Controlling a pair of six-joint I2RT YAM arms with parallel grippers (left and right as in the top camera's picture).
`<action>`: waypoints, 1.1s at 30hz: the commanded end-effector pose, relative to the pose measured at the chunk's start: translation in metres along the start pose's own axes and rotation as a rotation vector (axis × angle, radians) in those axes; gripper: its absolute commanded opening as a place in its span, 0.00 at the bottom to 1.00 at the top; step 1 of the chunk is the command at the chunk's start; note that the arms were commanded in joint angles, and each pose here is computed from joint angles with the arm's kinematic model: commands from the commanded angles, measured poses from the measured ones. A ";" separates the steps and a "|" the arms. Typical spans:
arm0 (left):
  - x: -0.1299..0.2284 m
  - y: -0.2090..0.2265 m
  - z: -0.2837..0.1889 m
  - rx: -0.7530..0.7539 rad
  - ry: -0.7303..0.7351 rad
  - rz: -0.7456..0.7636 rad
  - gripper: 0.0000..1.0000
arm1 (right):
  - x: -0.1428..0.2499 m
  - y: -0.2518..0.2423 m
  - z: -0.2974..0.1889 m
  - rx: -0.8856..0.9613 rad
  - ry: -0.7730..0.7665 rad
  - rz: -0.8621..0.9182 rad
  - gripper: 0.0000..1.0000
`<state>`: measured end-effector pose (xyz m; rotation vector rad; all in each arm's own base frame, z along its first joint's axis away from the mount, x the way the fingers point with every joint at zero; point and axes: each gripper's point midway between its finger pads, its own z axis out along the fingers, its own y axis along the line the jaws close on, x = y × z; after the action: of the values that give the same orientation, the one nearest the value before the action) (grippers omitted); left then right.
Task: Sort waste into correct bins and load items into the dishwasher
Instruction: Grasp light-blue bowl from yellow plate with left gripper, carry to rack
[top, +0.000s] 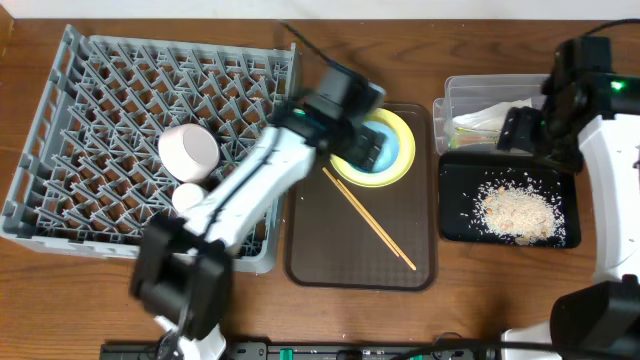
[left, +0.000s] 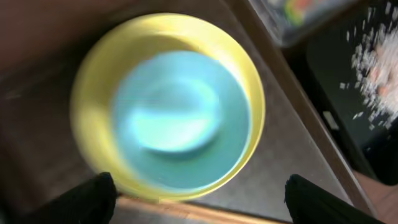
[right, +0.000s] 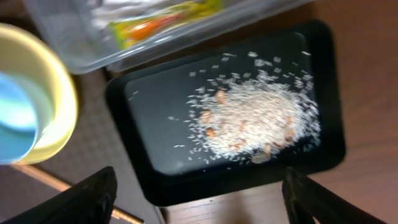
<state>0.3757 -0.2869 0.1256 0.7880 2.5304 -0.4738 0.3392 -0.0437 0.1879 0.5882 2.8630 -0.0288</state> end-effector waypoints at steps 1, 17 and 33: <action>0.002 -0.014 0.025 0.008 0.018 0.096 0.89 | -0.007 -0.017 -0.006 0.034 -0.029 0.079 0.86; 0.039 -0.003 0.094 -0.091 0.142 0.128 0.45 | -0.007 -0.019 -0.006 0.035 -0.024 0.085 0.91; 0.005 -0.012 0.039 -0.100 0.028 0.136 0.08 | -0.004 -0.019 -0.006 0.037 -0.015 0.084 0.91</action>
<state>0.3725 -0.3104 0.0454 0.9681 2.5638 -0.2574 0.3333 -0.0592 0.1873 0.6884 2.8534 -0.0627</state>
